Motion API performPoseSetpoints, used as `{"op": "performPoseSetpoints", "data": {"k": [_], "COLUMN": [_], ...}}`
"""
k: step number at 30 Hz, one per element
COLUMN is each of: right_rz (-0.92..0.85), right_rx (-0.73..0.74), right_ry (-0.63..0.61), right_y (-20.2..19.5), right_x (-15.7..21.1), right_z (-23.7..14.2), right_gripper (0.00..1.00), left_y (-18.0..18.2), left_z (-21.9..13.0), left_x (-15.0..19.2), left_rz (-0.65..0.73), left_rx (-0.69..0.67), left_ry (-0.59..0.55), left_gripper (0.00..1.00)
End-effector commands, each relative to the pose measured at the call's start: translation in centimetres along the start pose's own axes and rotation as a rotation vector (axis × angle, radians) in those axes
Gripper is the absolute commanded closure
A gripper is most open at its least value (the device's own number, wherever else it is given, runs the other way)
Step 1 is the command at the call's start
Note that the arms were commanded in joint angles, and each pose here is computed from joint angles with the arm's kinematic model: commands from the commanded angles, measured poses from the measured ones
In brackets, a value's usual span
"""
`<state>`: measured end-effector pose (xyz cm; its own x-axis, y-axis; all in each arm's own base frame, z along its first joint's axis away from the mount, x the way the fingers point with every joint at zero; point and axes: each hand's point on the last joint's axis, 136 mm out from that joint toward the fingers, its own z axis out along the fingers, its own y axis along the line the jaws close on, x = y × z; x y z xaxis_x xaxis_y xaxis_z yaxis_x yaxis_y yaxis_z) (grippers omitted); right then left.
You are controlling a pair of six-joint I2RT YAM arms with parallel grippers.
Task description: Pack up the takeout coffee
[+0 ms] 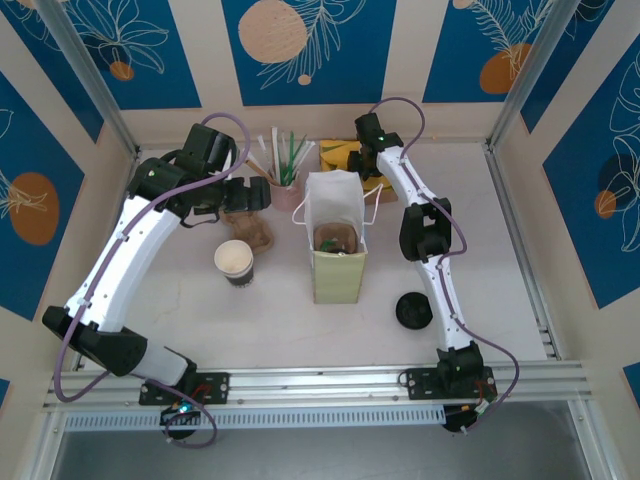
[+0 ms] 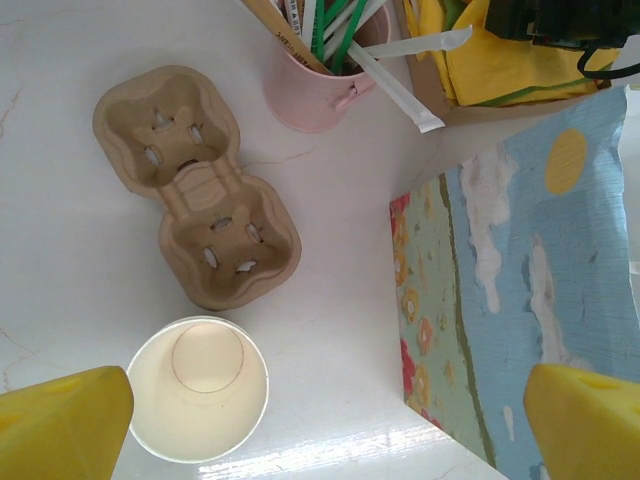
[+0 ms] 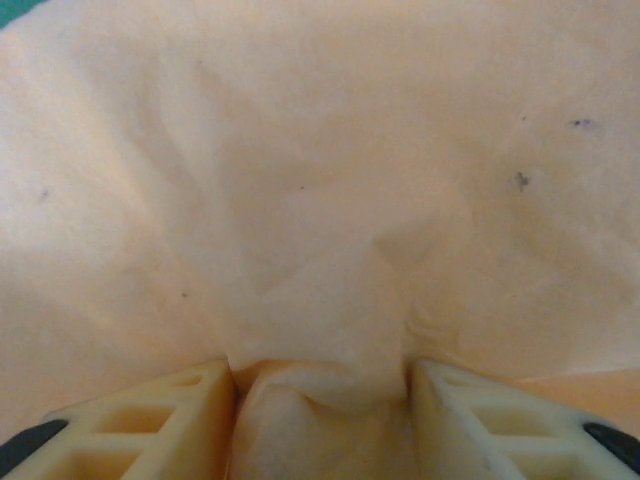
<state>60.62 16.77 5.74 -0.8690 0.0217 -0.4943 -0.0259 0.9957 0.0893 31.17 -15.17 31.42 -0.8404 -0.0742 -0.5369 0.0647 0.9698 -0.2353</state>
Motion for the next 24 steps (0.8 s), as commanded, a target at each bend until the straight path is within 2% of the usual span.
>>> {"op": "performPoseSetpoints", "data": {"k": [1,10,13,16,18,20,22,24], "right_rz": [-0.005,0.003,0.004,0.004,0.005,0.007,0.011,0.014], "right_rx": [-0.020,-0.030,-0.035,-0.036,-0.038,-0.036,-0.034,-0.035], "right_ry": [0.008,-0.024,-0.036,-0.042,-0.039,-0.035,-0.034,-0.038], "right_y": [0.6,0.6,0.7,0.7,0.6,0.5,0.4,0.3], "right_x": [-0.2,-1.4,-1.8,-2.0,-1.9,-1.8,-1.9,-2.0], "right_z": [-2.1,-3.9,-4.6,-4.9,-4.8,-4.9,-5.0,-5.3], "right_gripper": [0.54,0.62,0.68,0.74,0.85,0.90,0.98,1.00], "left_y": [0.0,0.1,0.1,0.1,0.1,0.1,0.1,0.1], "left_z": [-0.6,-0.8,-0.8,-0.7,-0.7,-0.8,-0.8,-0.8], "left_x": [-0.2,0.0,0.0,0.1,0.1,0.1,0.1,0.1], "left_rz": [0.004,0.005,0.005,0.002,0.002,0.003,0.004,0.004], "left_rx": [0.019,0.020,0.020,0.021,0.023,0.023,0.023,0.023], "left_ry": [-0.003,-0.002,-0.004,0.000,0.001,0.000,0.000,-0.001], "left_gripper": [0.00,0.00,0.00,0.00,0.00,0.00,0.00,0.00]}}
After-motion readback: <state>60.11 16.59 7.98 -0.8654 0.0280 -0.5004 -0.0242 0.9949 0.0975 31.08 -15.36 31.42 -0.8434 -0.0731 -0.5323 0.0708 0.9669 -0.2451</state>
